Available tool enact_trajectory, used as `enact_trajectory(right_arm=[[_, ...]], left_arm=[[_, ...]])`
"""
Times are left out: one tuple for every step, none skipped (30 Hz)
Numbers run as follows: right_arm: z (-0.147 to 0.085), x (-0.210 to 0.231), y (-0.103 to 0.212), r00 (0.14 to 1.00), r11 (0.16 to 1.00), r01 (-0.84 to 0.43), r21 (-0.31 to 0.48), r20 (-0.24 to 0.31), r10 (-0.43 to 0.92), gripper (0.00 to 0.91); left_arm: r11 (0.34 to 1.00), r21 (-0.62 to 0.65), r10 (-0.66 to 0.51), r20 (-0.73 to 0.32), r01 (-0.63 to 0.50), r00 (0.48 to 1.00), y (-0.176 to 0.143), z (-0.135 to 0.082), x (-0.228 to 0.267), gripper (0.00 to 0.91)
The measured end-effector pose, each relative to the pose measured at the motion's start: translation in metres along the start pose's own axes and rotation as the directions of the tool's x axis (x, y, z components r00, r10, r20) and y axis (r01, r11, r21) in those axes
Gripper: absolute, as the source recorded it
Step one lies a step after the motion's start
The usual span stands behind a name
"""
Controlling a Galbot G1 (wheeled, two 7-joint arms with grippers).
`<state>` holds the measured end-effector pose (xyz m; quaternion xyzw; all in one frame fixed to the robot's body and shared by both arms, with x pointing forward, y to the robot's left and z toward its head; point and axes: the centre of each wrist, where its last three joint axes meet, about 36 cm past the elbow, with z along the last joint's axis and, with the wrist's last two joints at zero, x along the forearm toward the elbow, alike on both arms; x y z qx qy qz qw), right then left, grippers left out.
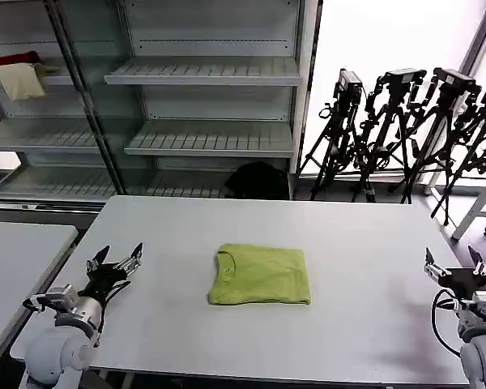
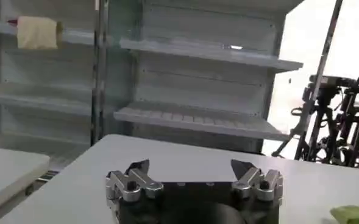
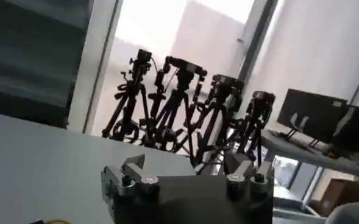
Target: Fold and organize the clothes.
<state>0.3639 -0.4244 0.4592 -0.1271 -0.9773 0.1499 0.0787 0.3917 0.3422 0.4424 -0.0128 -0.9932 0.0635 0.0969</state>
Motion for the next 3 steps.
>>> enact_trajectory(right_arm=[[-0.0004, -0.0005, 0.0002, 1.0, 1.0, 0.002, -0.004, 0.0, -0.002, 0.907], [-0.0008, -0.001, 0.0006, 1.0, 1.0, 0.004, -0.008, -0.001, -0.004, 0.907], [-0.001, -0.0012, 0.0012, 1.0, 1.0, 0.006, -0.012, -0.001, -0.006, 0.907]], left_arm=[[1.0, 0.001, -0.001, 0.001, 0.001, 1.0, 0.0001, 0.0003, 0.0, 0.907], [1.0, 0.001, -0.001, 0.002, 0.001, 1.0, 0.0001, 0.0005, 0.0001, 0.907], [1.0, 0.003, -0.001, 0.004, 0.001, 1.0, 0.0, 0.0009, 0.0002, 0.907]])
